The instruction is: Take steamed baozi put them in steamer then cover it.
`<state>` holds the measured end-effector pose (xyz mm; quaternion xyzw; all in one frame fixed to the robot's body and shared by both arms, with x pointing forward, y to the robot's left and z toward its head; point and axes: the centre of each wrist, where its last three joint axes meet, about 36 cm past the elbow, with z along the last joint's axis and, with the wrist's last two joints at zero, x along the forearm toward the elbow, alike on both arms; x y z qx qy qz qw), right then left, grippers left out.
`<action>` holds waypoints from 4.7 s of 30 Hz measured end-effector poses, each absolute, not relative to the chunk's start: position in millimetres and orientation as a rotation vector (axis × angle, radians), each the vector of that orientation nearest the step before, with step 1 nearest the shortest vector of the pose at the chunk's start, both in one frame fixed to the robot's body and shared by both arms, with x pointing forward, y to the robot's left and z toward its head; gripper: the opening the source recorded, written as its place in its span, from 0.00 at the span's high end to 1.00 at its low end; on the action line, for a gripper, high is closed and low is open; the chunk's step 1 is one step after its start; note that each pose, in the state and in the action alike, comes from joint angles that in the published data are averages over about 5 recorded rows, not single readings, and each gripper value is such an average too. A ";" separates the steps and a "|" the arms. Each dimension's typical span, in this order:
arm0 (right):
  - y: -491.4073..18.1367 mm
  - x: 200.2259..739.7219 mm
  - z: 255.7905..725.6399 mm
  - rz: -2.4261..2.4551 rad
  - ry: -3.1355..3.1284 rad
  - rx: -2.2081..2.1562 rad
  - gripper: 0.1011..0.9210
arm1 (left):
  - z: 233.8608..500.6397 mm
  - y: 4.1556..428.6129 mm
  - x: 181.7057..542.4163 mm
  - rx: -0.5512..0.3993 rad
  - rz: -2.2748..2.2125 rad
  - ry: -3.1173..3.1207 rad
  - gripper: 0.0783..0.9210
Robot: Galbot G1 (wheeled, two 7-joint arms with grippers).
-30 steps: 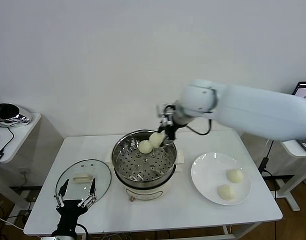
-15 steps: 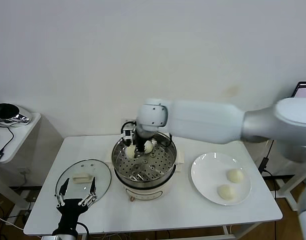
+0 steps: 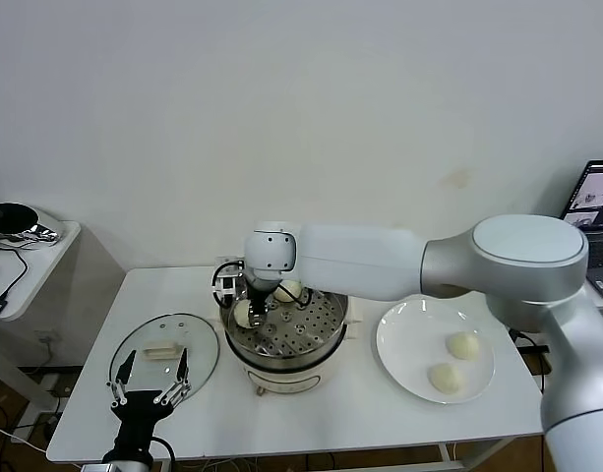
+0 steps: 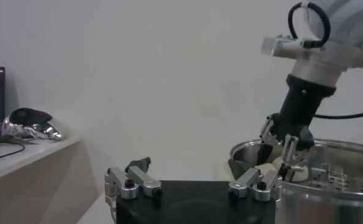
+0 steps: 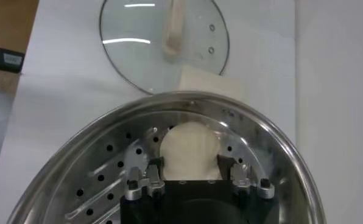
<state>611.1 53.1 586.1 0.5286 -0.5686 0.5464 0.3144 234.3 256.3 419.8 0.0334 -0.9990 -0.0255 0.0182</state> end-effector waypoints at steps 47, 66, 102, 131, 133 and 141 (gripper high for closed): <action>-350.1 545.3 557.1 1.486 -1.237 1.328 0.12 | 414.7 254.2 223.1 0.100 -0.153 -3.057 0.12; -365.7 530.4 473.6 1.417 -1.239 1.289 0.13 | 416.2 253.4 219.4 0.108 -0.156 -3.055 0.12; -324.6 594.0 632.8 1.541 -1.484 1.303 0.51 | 420.3 252.8 221.2 0.094 -0.155 -3.076 0.12; -54.9 606.5 641.1 2.100 -0.879 2.078 0.49 | 427.2 253.1 222.4 0.145 -0.138 -3.105 0.12; -45.3 605.6 632.5 2.139 -0.807 2.106 0.49 | 427.1 252.8 222.2 0.147 -0.135 -3.105 0.12; -25.6 601.8 603.1 2.233 -0.586 2.186 0.49 | 426.6 252.2 222.1 0.150 -0.130 -3.108 0.12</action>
